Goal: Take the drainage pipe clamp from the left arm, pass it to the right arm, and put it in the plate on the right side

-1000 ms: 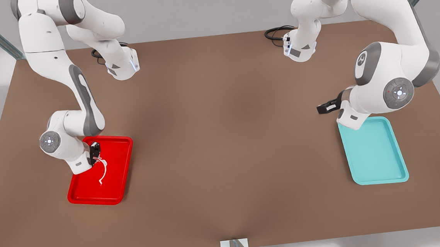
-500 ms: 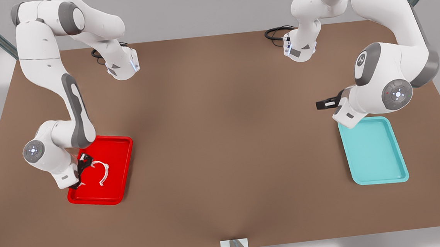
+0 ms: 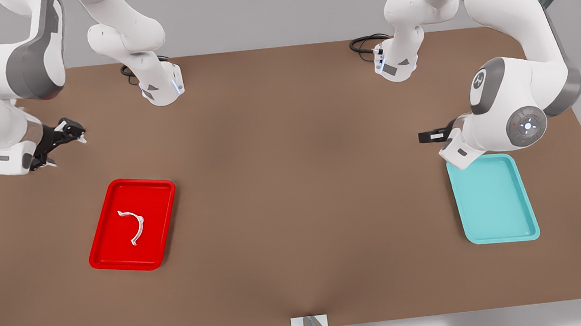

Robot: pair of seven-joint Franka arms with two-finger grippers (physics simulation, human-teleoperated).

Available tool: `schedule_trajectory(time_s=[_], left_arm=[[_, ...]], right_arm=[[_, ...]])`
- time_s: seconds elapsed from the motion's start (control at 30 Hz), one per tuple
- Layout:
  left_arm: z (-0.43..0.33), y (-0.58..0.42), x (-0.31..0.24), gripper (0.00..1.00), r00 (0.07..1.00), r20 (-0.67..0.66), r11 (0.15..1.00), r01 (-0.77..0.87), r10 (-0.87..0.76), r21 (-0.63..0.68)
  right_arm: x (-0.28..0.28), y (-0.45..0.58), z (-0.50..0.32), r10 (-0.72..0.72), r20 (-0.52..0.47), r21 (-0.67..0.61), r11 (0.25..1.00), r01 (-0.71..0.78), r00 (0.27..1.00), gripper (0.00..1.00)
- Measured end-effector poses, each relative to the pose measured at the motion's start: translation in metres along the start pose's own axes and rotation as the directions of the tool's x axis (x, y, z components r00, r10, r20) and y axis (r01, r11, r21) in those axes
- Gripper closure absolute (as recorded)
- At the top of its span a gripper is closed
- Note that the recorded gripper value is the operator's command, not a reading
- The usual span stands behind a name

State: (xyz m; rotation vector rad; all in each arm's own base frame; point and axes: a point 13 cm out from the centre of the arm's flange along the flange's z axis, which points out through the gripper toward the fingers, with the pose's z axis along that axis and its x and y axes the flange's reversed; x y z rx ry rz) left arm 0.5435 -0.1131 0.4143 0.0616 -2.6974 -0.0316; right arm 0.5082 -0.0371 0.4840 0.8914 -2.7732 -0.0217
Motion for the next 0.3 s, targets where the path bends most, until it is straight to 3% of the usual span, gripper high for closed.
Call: schedule_trajectory(time_s=[0.13,0.3], left_arm=[[0.000,0.000,0.000,0.00,1.000,0.000,1.000,-0.011,0.011,0.000],[0.000,0.000,0.000,0.00,1.000,0.000,1.000,-0.022,0.022,-0.001]], right_arm=[[0.002,0.003,0.004,0.093,-0.039,-0.018,0.995,-0.094,0.995,0.00],[-0.029,0.039,0.008,0.102,-0.060,-0.025,0.994,-0.104,0.993,0.00]])
